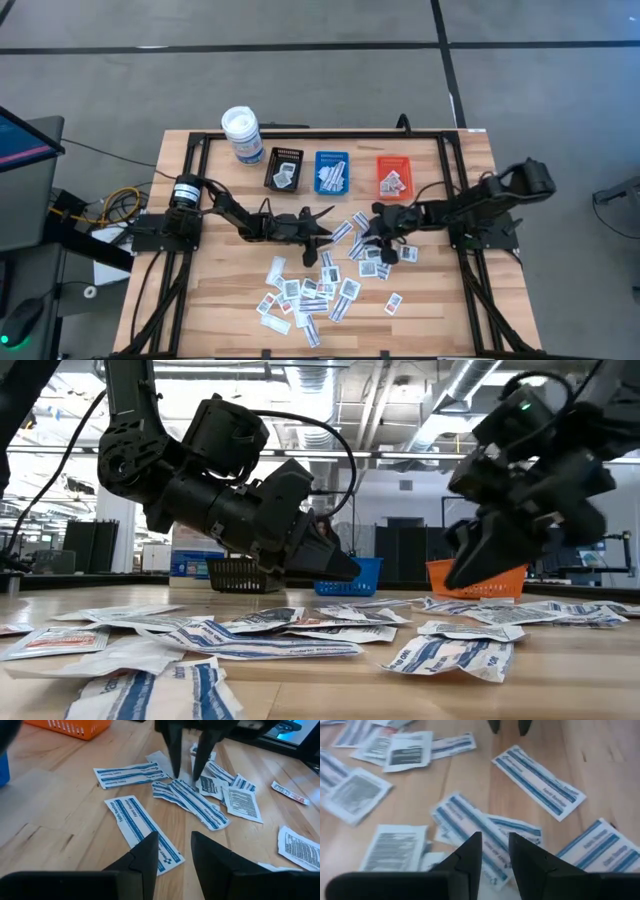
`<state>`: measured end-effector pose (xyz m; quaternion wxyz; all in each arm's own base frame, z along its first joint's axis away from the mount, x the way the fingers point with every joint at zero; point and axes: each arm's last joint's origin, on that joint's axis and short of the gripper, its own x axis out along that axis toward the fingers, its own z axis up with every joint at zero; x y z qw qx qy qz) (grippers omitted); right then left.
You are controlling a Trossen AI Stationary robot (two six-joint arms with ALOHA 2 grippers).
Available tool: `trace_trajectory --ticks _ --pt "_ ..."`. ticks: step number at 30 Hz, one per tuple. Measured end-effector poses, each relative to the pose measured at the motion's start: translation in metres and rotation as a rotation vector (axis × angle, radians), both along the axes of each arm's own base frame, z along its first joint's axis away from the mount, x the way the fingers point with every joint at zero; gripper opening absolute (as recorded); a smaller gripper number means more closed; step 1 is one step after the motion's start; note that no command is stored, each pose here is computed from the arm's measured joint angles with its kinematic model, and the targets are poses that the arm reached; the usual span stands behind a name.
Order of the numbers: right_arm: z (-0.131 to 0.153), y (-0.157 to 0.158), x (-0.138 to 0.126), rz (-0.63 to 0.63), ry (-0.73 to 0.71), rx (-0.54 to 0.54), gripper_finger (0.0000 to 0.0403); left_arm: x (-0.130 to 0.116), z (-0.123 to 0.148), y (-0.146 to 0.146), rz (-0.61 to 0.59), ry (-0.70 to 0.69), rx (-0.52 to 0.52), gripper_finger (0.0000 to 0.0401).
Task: Pick & Place First Aid Supplies
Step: Put the blue bandage into the blue bin
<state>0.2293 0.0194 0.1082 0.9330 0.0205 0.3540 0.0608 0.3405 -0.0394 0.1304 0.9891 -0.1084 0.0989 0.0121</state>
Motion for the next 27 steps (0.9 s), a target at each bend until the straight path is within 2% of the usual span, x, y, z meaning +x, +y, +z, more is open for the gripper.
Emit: trace_trajectory --ticks 8,15,20,27 --pt "-0.018 0.001 0.016 0.021 0.130 -0.044 0.0080 0.000 -0.001 0.000 0.000 0.005 0.001 0.0115" --pt "-0.010 0.002 0.027 0.037 0.192 -0.065 0.0007 0.000 -0.001 0.000 0.000 0.005 0.001 0.0115" --pt "-0.003 0.003 0.035 0.069 0.172 -0.090 0.0010 0.000 -0.001 0.000 0.000 0.005 0.001 0.0115" --pt "0.011 0.008 0.050 0.052 0.161 -0.086 0.0008 0.000 -0.001 0.000 0.000 0.005 0.001 0.0115"
